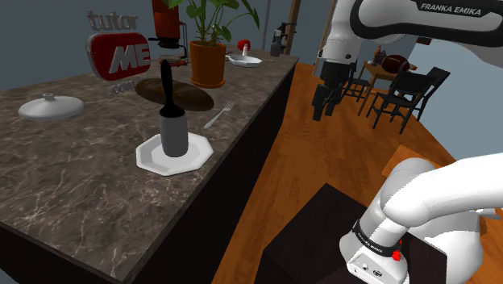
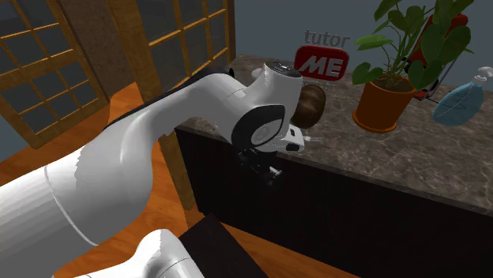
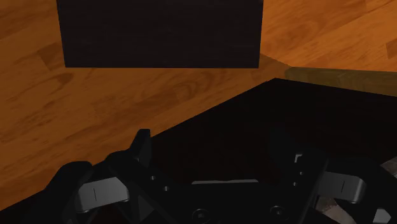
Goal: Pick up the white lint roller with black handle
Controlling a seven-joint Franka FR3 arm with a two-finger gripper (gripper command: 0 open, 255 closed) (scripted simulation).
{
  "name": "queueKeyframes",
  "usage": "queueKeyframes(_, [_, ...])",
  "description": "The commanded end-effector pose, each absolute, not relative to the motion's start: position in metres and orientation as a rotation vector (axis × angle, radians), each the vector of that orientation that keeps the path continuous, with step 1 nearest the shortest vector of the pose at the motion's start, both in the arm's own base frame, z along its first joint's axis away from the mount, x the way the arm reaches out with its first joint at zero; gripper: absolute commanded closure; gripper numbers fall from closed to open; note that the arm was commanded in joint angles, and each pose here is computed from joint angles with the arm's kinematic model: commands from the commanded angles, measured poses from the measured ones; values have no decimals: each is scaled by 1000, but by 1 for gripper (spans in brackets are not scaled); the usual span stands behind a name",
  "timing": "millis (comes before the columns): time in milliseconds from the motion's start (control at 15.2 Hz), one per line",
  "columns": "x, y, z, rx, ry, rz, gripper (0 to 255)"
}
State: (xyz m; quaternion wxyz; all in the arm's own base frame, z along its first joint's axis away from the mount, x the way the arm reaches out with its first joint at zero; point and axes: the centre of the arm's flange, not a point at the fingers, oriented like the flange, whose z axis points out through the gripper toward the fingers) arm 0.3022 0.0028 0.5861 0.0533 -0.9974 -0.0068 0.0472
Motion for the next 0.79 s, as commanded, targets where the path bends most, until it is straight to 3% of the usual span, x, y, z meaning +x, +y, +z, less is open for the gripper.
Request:
queueKeyframes(0, [302,3,586,-3032,-21,143,0])
queueKeyframes(726, [361,110,582,-2973,-111,-132,0])
